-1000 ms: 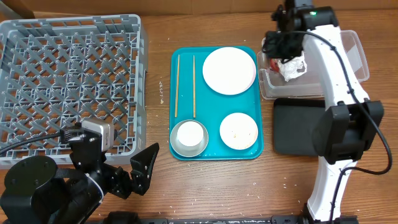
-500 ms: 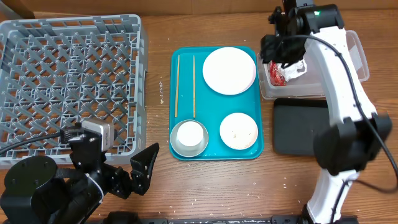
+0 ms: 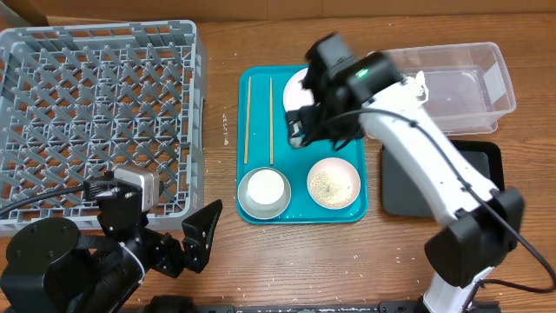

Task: Sort waste into correct bins and load items into the dishwasher
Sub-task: 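Grasp the rim of the small rice plate with right gripper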

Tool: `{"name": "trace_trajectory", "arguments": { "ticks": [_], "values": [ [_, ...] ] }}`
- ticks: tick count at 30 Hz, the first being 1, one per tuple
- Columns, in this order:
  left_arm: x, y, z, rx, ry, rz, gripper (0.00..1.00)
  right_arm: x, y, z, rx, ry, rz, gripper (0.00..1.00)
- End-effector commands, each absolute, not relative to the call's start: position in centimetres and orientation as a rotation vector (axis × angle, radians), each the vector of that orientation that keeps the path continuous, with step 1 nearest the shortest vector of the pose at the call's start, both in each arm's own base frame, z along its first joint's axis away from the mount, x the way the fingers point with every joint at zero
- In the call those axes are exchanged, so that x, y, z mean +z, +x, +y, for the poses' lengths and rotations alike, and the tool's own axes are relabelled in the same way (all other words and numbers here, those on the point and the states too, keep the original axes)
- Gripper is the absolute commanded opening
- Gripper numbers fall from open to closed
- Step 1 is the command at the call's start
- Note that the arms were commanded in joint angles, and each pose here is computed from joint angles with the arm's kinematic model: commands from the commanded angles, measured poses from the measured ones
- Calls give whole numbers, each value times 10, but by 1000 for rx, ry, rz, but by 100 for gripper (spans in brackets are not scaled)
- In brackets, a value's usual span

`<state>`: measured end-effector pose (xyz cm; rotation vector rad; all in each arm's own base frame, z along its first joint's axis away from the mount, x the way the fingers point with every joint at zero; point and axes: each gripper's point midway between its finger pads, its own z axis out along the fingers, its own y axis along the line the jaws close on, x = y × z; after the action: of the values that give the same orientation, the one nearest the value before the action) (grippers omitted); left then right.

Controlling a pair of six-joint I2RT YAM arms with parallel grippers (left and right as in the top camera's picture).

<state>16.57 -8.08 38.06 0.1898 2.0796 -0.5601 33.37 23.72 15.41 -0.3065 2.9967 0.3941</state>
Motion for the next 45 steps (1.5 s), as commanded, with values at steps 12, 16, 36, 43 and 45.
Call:
{"name": "trace_trajectory", "arguments": {
  "ticks": [12, 16, 36, 43, 45],
  "values": [
    [381, 166, -79, -541, 203, 2072, 100, 45, 308, 211, 234, -25, 3130, 52],
    [381, 166, -79, -541, 203, 2072, 100, 23, 294, 213, 289, -10, 3160, 45],
    [381, 166, -79, -541, 203, 2072, 100, 37, 298, 223, 314, -170, 3127, 100],
    [381, 166, -79, -541, 203, 2072, 100, 35, 274, 219, 199, -237, 3191, 78],
    [381, 166, -79, -541, 203, 2072, 100, 34, 268, 221, 164, -256, 3197, 67]
  ]
}}
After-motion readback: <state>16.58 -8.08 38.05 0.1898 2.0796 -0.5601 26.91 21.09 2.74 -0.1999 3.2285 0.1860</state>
